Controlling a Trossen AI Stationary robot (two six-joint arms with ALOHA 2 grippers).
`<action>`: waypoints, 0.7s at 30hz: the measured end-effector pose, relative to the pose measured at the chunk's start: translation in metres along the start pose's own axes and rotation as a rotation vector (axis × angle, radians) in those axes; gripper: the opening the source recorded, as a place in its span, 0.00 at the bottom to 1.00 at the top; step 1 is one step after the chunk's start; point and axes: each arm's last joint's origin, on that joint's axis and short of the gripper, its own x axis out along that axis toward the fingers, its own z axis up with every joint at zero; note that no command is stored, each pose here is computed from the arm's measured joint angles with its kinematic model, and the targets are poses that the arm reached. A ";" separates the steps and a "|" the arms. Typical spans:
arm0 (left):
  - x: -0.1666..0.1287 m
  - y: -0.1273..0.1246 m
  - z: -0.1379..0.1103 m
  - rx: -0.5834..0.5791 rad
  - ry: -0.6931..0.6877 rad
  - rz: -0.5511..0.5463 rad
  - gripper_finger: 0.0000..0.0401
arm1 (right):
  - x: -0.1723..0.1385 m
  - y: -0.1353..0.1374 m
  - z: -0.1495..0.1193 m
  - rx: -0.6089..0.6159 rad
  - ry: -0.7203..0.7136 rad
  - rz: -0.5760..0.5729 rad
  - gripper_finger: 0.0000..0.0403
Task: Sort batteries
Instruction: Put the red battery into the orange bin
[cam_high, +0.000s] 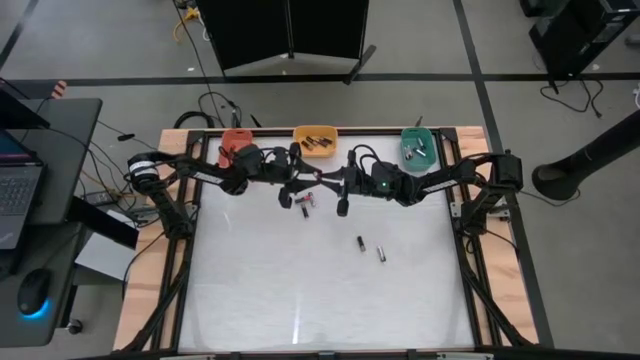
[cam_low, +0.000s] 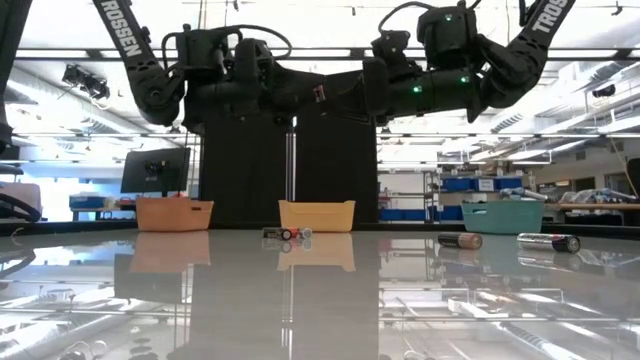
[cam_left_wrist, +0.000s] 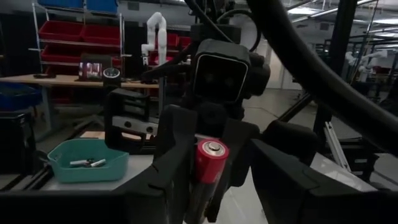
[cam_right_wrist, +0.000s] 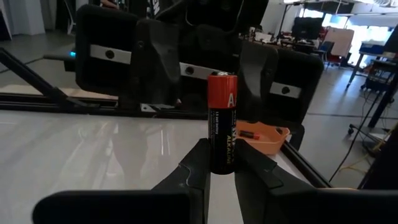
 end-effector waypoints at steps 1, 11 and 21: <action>0.000 0.000 0.000 0.010 0.000 -0.001 0.41 | 0.000 0.000 0.000 0.000 -0.002 0.000 0.15; 0.003 -0.005 0.001 0.096 -0.016 0.016 0.14 | 0.000 0.003 0.003 -0.015 -0.032 0.011 0.15; 0.003 -0.003 0.006 0.096 -0.057 0.031 0.14 | 0.000 0.002 0.004 -0.026 -0.022 -0.043 0.27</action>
